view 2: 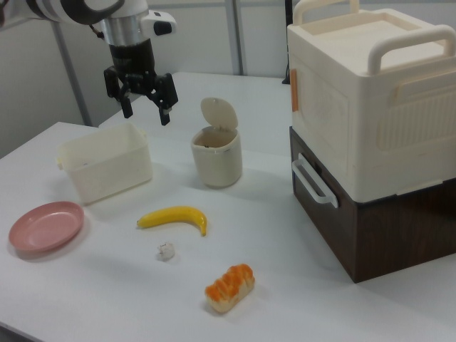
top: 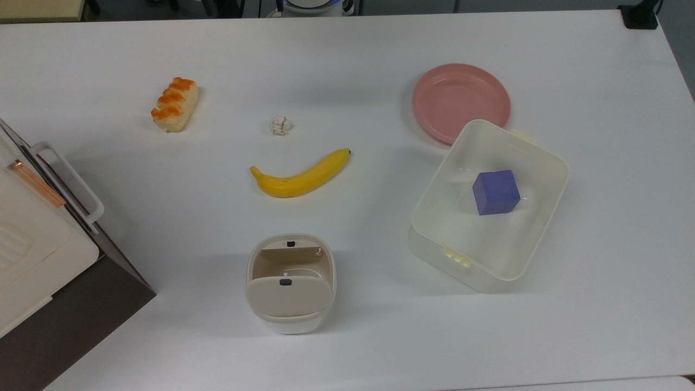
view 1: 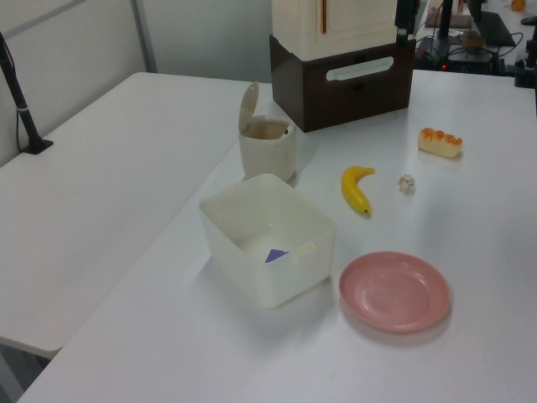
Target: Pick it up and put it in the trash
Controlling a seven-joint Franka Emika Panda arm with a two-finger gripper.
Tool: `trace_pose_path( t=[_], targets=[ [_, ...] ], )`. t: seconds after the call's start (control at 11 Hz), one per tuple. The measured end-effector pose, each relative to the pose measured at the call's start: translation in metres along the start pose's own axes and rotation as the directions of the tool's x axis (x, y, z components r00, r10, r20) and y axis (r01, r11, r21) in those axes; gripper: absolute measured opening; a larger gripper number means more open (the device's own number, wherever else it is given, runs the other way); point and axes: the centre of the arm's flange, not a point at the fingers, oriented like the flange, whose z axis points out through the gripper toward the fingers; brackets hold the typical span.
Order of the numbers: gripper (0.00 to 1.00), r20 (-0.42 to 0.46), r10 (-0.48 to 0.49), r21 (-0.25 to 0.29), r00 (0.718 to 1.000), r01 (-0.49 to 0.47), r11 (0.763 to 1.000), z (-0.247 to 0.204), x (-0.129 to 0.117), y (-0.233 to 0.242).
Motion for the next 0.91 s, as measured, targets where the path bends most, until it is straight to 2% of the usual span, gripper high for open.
trace_pose_path(
  t=[0.64,0.91],
  targets=[
    [1.00,0.015,-0.001,0.004,1.000,0.001,1.000,0.015,0.006,0.001],
    [1.00,-0.011,0.001,-0.001,1.000,-0.001,1.000,0.037,0.009,0.002]
  ],
)
